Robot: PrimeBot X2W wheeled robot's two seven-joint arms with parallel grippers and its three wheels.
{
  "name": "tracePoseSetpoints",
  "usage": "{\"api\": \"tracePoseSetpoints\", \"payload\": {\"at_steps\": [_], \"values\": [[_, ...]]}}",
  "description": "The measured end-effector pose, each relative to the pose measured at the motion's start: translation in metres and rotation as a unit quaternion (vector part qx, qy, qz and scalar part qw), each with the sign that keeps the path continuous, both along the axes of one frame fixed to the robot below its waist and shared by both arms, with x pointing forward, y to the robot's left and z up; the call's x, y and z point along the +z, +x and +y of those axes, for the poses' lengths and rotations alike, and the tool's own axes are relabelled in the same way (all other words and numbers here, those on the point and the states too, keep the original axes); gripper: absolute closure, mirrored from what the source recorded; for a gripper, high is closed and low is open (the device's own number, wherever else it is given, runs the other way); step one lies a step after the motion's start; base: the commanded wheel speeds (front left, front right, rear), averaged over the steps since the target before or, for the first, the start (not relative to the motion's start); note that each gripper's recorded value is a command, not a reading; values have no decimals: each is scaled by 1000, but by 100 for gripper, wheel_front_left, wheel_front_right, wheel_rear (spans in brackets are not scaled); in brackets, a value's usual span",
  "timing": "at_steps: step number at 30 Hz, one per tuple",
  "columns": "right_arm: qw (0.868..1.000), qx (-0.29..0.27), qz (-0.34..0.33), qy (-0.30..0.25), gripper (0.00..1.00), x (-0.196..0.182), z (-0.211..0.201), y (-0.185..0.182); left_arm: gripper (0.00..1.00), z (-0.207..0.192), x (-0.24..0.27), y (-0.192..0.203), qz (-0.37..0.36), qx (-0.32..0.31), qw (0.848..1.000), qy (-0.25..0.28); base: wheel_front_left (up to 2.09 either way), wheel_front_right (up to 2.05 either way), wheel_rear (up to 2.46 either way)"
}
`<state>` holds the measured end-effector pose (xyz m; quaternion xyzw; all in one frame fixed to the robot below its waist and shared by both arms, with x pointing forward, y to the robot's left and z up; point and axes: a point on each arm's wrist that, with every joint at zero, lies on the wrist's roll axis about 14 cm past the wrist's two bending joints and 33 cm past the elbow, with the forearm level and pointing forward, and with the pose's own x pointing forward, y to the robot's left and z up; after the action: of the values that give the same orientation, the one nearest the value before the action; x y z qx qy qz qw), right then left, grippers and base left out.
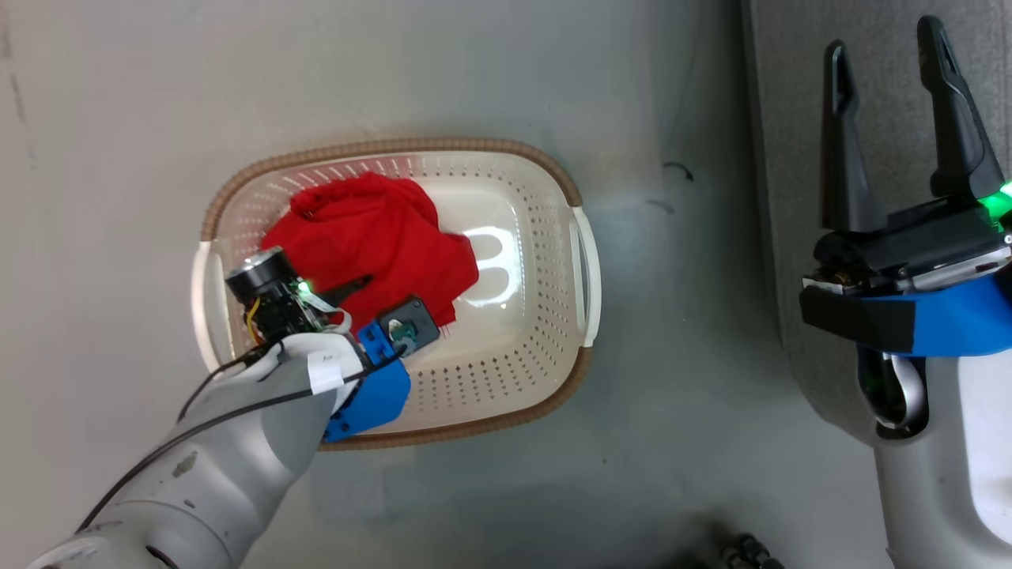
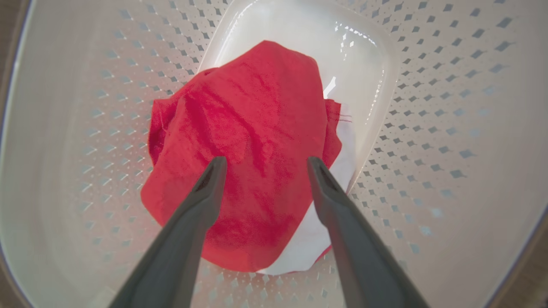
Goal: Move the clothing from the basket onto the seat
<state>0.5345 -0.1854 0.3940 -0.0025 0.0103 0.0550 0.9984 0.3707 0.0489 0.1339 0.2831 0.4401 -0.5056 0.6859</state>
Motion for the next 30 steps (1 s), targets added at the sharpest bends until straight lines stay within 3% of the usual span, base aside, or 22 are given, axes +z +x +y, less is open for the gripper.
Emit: {"api": "tracePoseSetpoints", "payload": {"at_steps": [17,30], "values": [[999,6,33,-24,0,-54,0,4,0,34,-70,2,30,-95,987,129,0,0,0],[999,11,20,-41,0,-61,3,4,0,9,-99,-5,54,-110,984,132,0,0,0]]}}
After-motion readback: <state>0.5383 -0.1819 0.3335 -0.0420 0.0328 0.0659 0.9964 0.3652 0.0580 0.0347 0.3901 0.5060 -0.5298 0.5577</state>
